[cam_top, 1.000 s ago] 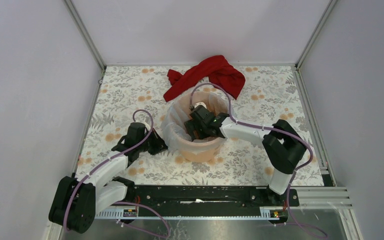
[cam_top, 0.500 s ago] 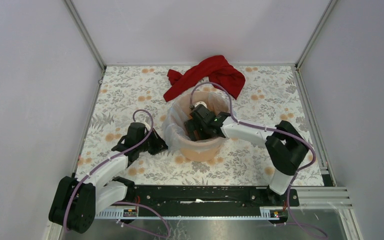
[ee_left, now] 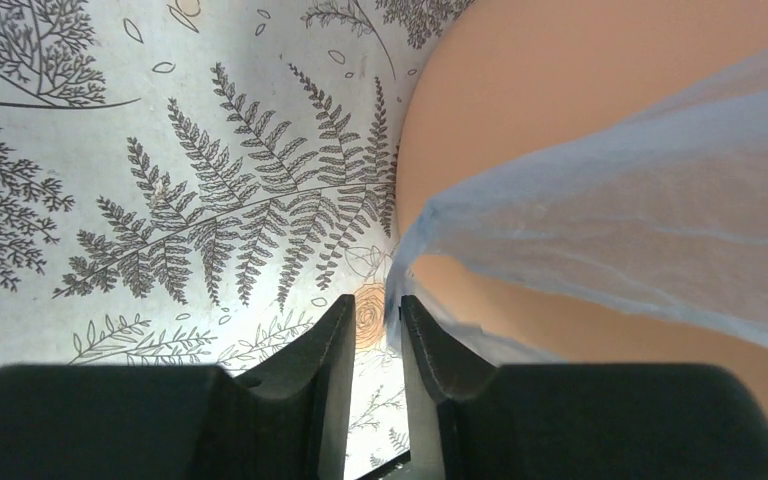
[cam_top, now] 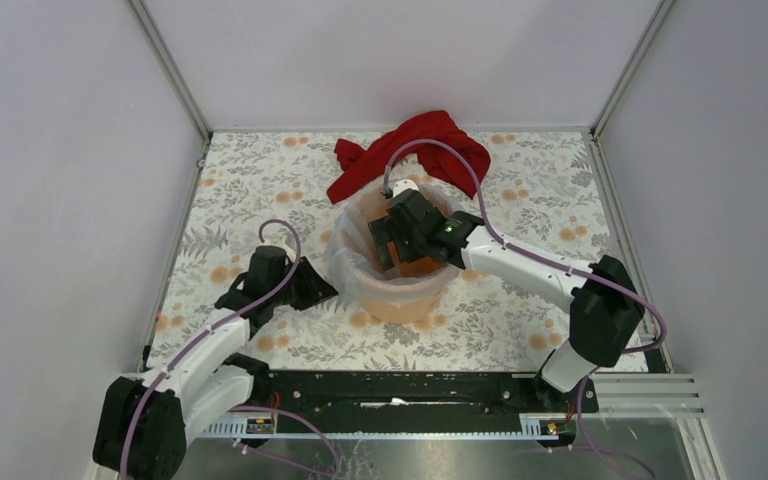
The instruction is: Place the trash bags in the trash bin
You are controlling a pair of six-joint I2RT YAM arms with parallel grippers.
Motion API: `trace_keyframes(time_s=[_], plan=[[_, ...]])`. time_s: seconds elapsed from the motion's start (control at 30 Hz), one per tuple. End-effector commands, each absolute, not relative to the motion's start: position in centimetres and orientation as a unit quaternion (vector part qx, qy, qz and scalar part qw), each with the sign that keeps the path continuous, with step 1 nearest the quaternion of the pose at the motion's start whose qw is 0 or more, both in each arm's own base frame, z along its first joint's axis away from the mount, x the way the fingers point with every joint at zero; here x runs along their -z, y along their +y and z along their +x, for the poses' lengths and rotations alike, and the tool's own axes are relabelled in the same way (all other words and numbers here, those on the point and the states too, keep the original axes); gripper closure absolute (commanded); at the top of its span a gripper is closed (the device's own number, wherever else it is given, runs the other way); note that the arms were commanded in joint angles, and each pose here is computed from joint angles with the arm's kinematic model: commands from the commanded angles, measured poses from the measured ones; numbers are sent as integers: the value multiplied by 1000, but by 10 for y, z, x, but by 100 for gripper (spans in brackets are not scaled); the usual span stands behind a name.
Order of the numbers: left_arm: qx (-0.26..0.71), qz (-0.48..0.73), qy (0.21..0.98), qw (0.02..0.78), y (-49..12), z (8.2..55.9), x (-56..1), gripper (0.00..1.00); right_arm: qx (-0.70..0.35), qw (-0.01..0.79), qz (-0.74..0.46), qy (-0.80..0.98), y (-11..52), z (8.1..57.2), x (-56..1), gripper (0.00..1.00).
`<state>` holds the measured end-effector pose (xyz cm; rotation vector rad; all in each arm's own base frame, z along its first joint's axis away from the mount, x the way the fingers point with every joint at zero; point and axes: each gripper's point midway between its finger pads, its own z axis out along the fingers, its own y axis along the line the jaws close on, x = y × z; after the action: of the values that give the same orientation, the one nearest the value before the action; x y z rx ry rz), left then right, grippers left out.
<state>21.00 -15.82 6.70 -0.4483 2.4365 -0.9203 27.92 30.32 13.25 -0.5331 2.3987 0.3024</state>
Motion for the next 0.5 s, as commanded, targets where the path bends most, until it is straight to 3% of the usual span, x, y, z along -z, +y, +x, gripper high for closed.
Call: trace_keyframes(time_s=[0.0,0.1,0.47], plan=[[325,-155,888,285,-153,221,-91,71,-140,365,-204,897,307,282,-177,0],[327,-155,885,293,-152,220,-99,63,-146,379,-204,891,305,283,-197,0],[327,-169,858,359,-138,220,-162,51,-160,468,-203,845,281,280,-302,0]])
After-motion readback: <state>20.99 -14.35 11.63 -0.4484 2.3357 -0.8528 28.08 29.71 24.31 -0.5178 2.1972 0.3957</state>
